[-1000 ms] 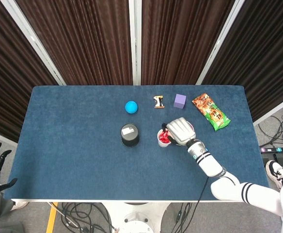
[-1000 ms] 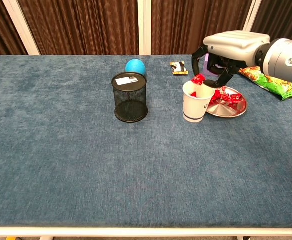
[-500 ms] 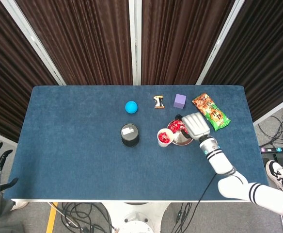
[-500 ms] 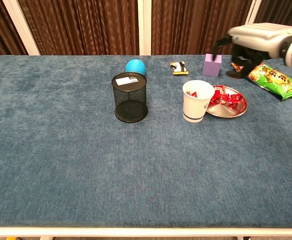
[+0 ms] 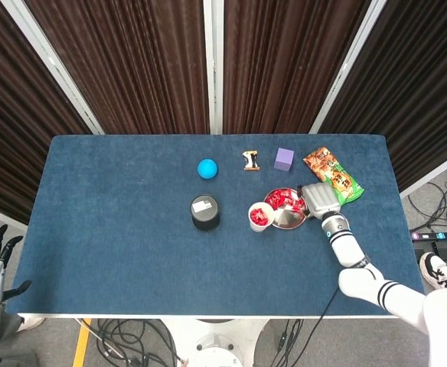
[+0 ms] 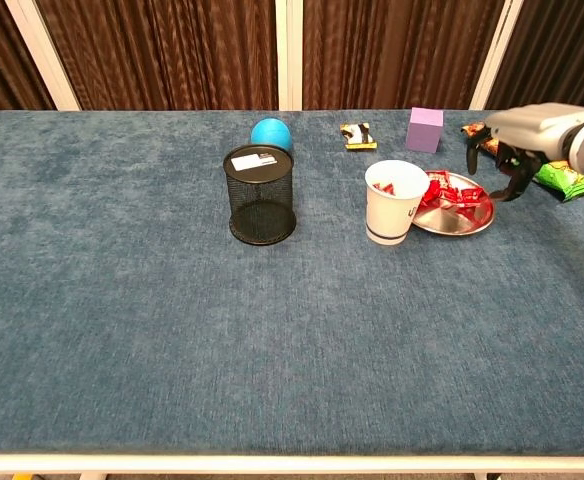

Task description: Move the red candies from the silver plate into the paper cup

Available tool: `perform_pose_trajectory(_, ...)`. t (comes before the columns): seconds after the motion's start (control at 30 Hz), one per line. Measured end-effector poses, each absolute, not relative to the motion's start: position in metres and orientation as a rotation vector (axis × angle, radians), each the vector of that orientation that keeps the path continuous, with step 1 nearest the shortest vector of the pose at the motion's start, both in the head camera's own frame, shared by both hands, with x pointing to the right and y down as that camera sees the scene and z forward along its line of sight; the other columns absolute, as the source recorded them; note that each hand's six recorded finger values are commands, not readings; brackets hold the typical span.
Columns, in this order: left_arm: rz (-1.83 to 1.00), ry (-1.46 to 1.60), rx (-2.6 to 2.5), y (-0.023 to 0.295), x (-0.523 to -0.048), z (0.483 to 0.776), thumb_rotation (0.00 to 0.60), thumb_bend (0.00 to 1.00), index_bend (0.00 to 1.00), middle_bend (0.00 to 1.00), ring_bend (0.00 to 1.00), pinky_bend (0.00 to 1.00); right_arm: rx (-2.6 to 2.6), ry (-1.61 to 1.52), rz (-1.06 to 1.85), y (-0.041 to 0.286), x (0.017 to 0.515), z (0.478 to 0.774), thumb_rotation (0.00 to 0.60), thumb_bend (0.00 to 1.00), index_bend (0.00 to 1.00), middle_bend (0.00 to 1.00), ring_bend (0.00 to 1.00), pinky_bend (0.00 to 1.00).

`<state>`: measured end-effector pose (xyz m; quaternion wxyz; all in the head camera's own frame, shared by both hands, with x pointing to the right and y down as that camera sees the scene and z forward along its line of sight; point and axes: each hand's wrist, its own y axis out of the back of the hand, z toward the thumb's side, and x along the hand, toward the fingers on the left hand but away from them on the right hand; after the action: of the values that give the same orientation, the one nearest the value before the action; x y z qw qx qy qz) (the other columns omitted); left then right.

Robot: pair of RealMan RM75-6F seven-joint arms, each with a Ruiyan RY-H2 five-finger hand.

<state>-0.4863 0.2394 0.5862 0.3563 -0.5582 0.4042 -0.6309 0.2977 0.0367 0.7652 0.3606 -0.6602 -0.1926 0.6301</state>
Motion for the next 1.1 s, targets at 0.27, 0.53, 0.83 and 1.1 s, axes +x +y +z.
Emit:
perform_pose_trajectory(0.27, -1.647, 1.050, -1.433, 0.243, -0.490, 0.585, 0.600, 0.00, 0.24, 0.09, 0.07, 0.06, -1.704, -0.472, 1.648, 0.037, 0.293, 0.783, 0.600, 0.21, 0.41, 0.89, 0.93, 1.00)
perform_pose_trajectory(0.53, -1.650, 1.059, -1.430, 0.245, -0.493, 0.586, 0.600, 0.00, 0.24, 0.09, 0.07, 0.06, -1.716, -0.472, 1.631, 0.034, 0.281, 0.789, 0.600, 0.22, 0.42, 0.89, 0.93, 1.00)
perform_pose_trajectory(0.83, -1.649, 1.065, -1.429, 0.245, -0.496, 0.587, 0.600, 0.00, 0.24, 0.09, 0.07, 0.06, -1.704, -0.450, 1.649, 0.032, 0.282, 0.792, 0.600, 0.29, 0.49, 0.89, 0.93, 1.00)
perform_pose_trajectory(1.1, -1.648, 1.067, -1.427, 0.244, -0.496, 0.587, 0.600, 0.00, 0.24, 0.09, 0.07, 0.06, -1.708, -0.493, 1.629, 0.026, 0.278, 0.785, 0.600, 0.39, 0.57, 0.90, 0.93, 1.00)
